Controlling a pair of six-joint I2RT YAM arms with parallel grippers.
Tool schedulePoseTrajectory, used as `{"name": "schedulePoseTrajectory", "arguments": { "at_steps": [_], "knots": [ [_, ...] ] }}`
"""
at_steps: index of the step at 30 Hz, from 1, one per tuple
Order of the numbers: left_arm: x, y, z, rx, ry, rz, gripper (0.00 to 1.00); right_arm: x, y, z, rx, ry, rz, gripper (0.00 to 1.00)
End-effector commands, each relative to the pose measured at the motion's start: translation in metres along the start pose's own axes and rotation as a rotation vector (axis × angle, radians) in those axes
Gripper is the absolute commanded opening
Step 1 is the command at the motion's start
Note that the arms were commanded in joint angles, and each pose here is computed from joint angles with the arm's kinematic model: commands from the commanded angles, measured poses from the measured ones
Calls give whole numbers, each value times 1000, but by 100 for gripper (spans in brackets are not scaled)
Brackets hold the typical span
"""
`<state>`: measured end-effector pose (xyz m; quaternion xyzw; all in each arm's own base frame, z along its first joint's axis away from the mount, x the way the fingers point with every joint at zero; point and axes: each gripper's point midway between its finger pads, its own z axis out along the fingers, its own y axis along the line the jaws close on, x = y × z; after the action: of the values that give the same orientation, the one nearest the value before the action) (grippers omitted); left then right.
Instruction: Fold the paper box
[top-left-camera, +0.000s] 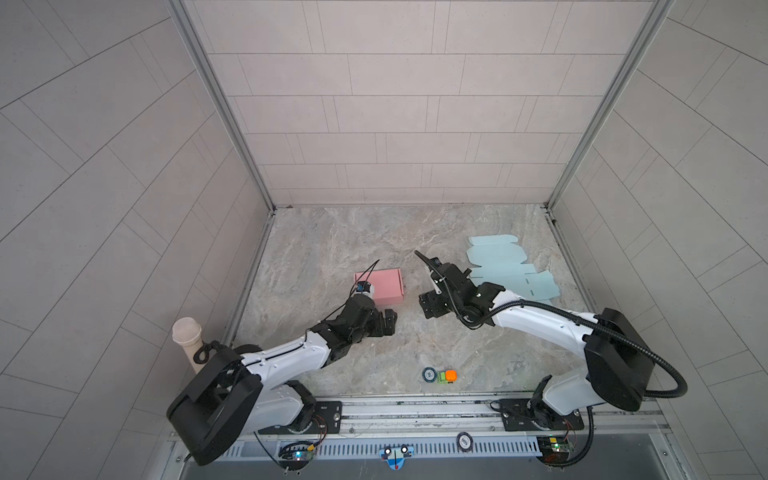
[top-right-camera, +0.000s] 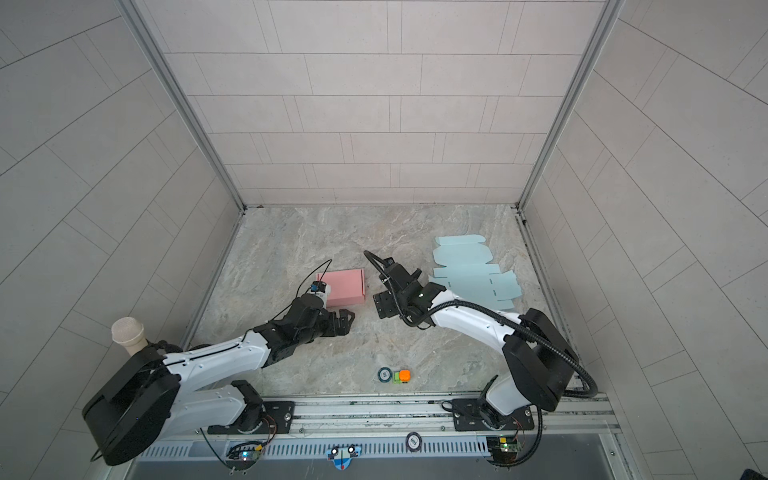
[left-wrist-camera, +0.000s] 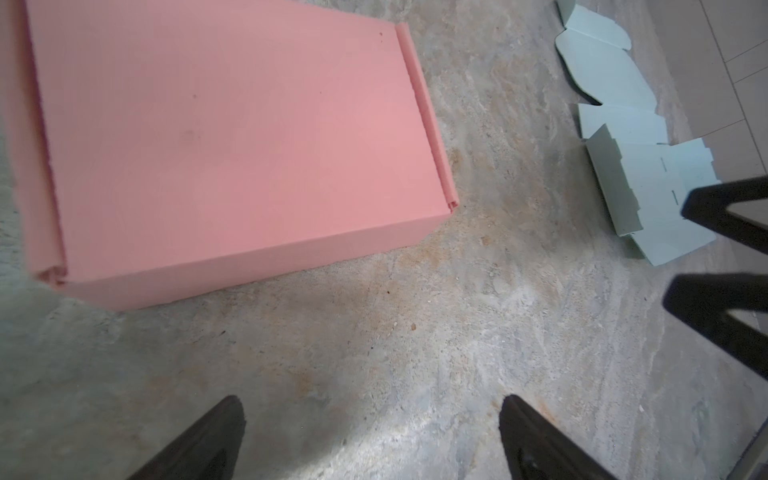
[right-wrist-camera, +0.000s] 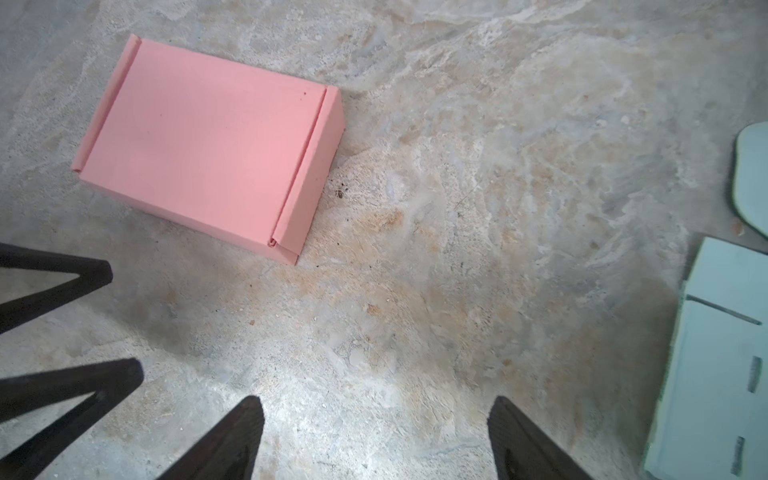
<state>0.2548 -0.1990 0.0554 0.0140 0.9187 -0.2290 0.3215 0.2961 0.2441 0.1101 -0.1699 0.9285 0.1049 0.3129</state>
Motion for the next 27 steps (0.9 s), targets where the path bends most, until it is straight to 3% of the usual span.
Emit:
{"name": "schedulePoseTrajectory", "arguments": {
  "at_steps": [1, 27],
  "knots": [
    [-26, -13, 3, 9, -70, 9, 100, -8, -8, -12, 43, -63, -19, 87],
    [-79, 30, 54, -154, -74, -32, 100, -4, -28, -36, 62, -153, -54, 89]
  ]
}}
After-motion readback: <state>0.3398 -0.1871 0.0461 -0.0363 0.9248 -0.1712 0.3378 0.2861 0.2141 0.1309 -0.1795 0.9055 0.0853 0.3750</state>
